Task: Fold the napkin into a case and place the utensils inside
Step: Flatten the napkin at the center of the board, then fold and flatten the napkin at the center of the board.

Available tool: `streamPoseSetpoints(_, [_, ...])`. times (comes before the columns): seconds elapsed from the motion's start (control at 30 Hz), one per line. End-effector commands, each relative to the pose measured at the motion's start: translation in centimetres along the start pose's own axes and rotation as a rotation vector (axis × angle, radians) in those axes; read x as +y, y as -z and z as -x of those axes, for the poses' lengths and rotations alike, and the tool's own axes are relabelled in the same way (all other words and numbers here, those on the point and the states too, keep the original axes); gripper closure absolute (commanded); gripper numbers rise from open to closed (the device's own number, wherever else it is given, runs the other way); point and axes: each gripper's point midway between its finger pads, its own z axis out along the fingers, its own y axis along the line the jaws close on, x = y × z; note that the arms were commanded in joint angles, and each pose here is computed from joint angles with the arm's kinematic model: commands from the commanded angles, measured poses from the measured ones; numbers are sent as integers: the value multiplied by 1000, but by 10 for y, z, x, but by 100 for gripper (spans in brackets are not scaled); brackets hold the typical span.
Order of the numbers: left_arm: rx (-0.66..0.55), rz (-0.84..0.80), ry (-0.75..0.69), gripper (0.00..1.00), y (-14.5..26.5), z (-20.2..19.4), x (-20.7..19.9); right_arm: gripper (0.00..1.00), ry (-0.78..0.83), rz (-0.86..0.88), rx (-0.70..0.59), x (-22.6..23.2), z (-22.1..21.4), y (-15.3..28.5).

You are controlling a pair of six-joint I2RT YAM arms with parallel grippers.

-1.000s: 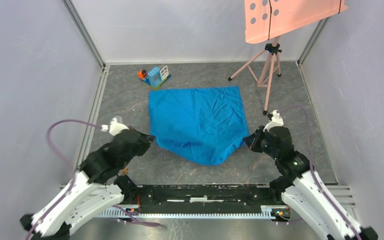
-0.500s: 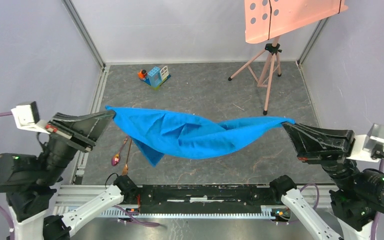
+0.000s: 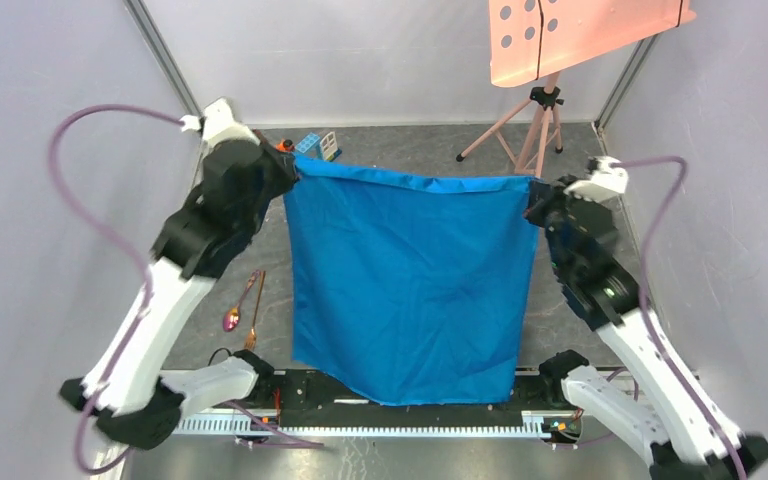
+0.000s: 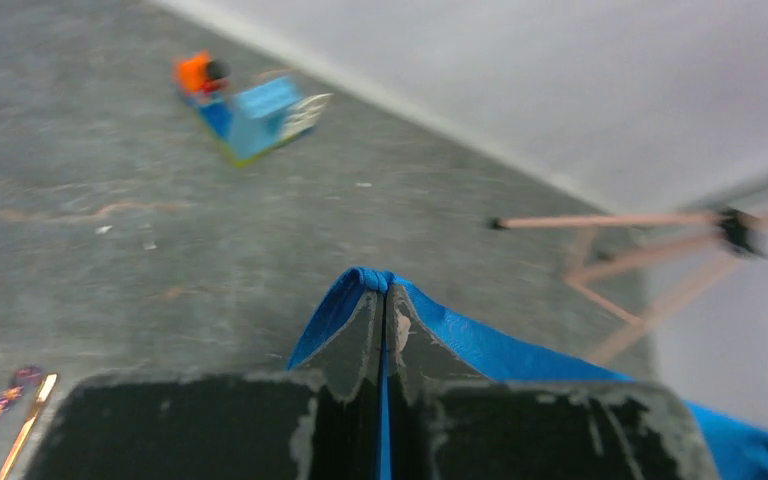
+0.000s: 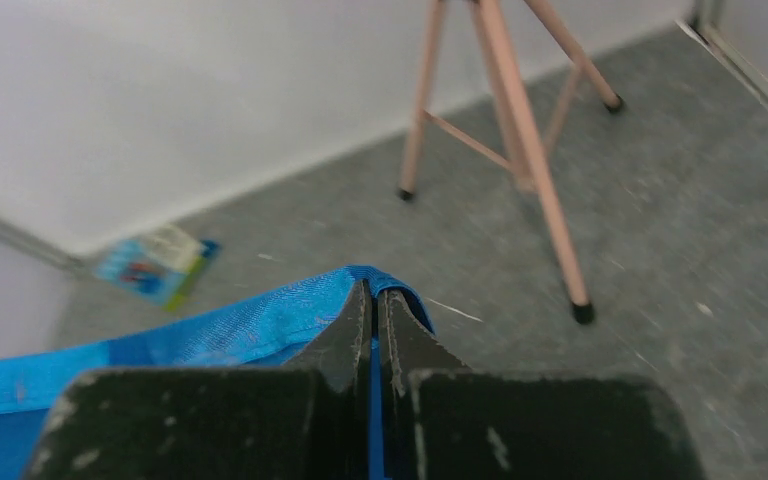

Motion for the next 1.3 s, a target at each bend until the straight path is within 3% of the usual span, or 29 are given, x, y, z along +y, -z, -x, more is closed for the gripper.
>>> streamPoseSetpoints(0.0, [121, 118, 7, 98, -86, -40, 54, 100, 82, -194, -59, -33, -27, -40])
streamPoseSetpoints(0.13, [256, 31, 72, 98, -168, -98, 69, 100, 174, -178, -67, -40, -73, -79])
streamPoseSetpoints(0.3, [391, -98, 155, 98, -247, -148, 73, 100, 288, -154, 21, -46, -117, -132])
streamPoseSetpoints(0.57, [471, -141, 177, 98, -285, -179, 90, 100, 361, -31, 130, -38, -148, -170])
streamPoseSetpoints(0.8, [624, 13, 164, 98, -246, -199, 126, 100, 341, 48, 409, -26, -179, -151])
streamPoseSetpoints(0.97, [748, 145, 78, 98, -173, -221, 159, 100, 258, 160, 651, -30, -219, -71])
streamPoseSetpoints(1.27, [831, 265, 45, 98, -81, -253, 198, 100, 208, 185, 861, -63, -263, 28])
